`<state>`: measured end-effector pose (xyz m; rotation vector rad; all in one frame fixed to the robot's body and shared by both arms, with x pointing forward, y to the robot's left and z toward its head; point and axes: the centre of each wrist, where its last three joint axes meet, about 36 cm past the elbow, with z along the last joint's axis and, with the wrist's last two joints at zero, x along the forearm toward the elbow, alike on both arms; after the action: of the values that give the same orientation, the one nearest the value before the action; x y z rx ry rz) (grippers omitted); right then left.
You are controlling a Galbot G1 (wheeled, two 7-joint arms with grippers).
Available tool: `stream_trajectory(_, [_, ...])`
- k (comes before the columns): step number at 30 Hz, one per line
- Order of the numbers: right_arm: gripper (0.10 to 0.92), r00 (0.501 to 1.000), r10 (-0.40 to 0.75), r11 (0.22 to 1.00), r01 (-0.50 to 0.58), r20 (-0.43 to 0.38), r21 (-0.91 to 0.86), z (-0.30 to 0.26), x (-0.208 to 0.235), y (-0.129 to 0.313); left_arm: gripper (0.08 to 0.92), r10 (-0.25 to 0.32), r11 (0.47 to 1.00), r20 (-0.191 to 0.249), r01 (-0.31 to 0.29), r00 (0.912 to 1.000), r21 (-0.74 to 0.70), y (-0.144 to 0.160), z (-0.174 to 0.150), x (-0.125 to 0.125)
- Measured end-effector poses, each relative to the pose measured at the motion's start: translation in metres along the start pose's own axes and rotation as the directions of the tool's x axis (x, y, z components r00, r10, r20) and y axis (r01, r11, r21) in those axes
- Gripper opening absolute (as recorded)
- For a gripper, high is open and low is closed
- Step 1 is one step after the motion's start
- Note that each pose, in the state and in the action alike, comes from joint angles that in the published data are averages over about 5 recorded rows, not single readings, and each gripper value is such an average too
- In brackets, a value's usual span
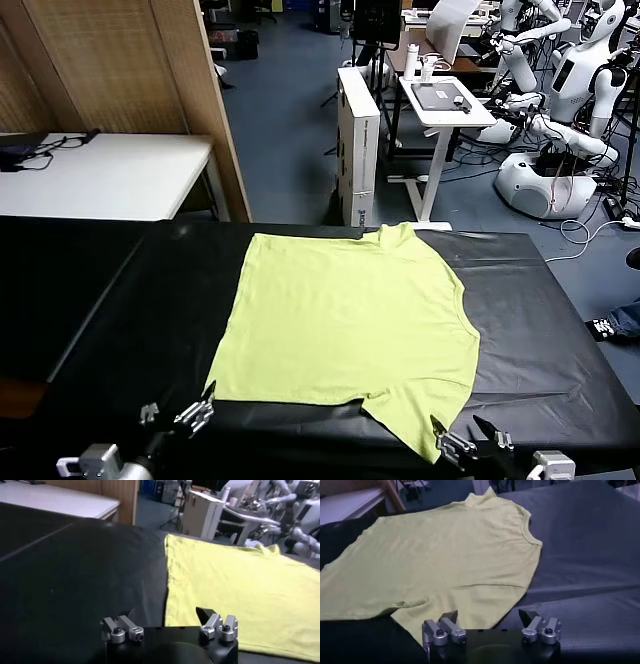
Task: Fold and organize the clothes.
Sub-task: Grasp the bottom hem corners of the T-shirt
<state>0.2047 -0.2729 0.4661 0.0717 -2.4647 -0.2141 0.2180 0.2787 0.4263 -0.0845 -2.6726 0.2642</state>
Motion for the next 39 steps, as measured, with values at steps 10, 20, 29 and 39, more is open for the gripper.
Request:
stream_trajectory(10, [0.907,1.000,0.000,1.000,0.000,-0.008,0.000,0.003,-0.005,0.002,0.907,-0.011,1.000,-0.012,0.011,0.9999,0.026,-0.003,0.010,-0.001])
stream_trajectory(20, [0.809,1.000,0.010,1.000,-0.010,-0.018,0.004,0.008,-0.007,0.001,0.876,-0.011,0.999,-0.024,0.013,0.9996,0.045,-0.006,0.020,-0.007])
stream_trajectory(29, [0.540,1.000,0.015,1.000,-0.015,-0.024,0.004,0.011,-0.011,0.000,0.726,-0.019,0.999,-0.030,0.020,0.9994,0.042,-0.004,0.026,-0.010])
stream_trajectory(39, [0.225,0.999,0.021,1.000,-0.021,-0.028,0.004,0.012,-0.012,-0.001,0.252,-0.017,0.999,-0.028,0.018,0.9995,0.029,-0.002,0.026,-0.011])
